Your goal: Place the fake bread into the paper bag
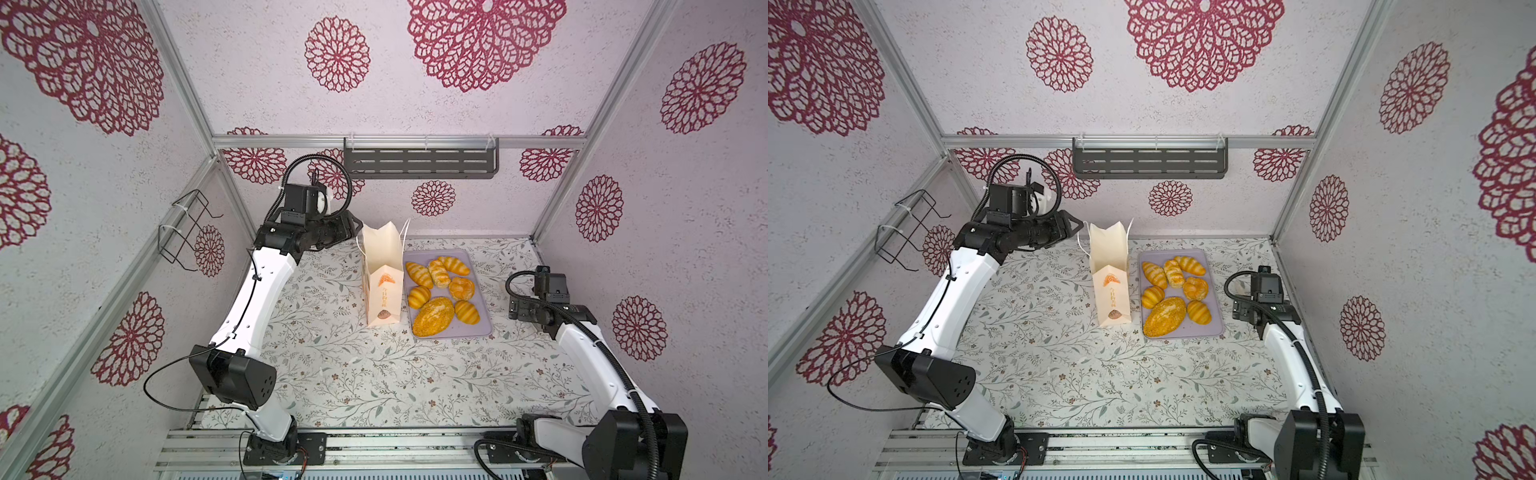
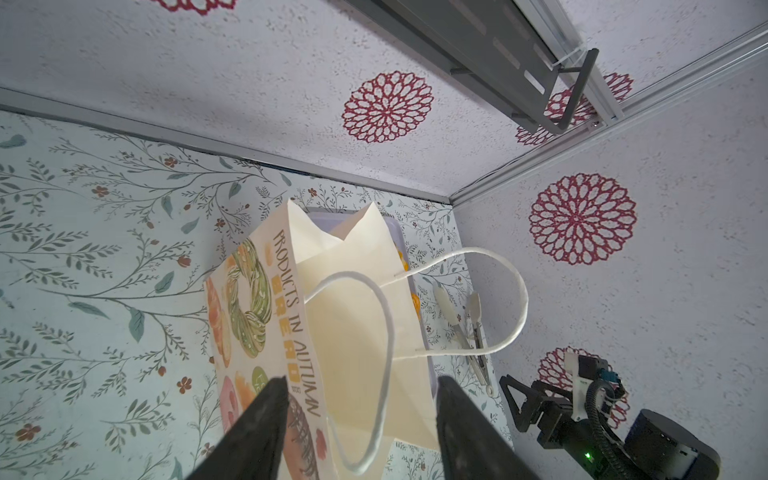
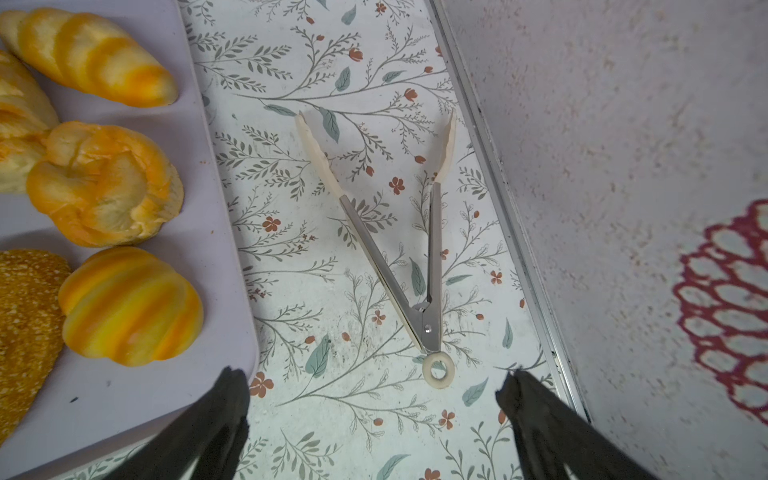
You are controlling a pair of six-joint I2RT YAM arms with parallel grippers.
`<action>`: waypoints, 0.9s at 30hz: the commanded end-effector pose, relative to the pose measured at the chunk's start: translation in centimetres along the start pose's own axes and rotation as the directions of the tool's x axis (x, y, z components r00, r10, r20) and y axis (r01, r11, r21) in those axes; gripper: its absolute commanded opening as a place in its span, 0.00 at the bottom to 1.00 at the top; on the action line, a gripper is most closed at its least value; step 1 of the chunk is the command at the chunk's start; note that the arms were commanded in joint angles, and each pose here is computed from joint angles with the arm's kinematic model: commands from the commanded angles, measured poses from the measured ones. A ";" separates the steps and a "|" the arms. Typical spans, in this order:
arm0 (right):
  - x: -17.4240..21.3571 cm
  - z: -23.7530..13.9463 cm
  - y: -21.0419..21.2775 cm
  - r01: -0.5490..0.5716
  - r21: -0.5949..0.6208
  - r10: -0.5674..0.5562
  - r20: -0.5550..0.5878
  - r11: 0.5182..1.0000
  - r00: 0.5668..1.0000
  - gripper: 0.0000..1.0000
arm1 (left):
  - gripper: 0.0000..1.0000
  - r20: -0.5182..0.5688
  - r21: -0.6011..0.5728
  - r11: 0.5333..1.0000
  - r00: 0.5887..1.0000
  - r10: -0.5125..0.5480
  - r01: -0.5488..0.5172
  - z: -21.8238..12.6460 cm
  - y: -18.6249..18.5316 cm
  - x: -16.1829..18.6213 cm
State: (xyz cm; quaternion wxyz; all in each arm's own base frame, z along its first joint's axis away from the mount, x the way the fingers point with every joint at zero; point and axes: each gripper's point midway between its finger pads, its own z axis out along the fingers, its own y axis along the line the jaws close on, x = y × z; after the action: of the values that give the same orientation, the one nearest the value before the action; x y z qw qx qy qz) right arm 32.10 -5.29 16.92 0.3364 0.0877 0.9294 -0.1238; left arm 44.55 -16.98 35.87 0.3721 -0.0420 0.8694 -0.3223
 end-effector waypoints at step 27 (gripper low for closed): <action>-0.6 0.7 -3.7 0.024 0.106 -0.022 -0.014 0.994 1.000 0.99 | 0.00 -0.003 -0.077 0.994 0.997 0.073 -0.073 1.2 1.5 1.4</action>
State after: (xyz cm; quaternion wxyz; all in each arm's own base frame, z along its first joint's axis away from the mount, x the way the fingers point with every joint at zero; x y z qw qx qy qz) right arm 31.64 -7.94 16.89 0.3242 0.1093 0.9279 -0.1479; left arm 45.18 -17.42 31.88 0.3539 -0.0340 0.8913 -0.2815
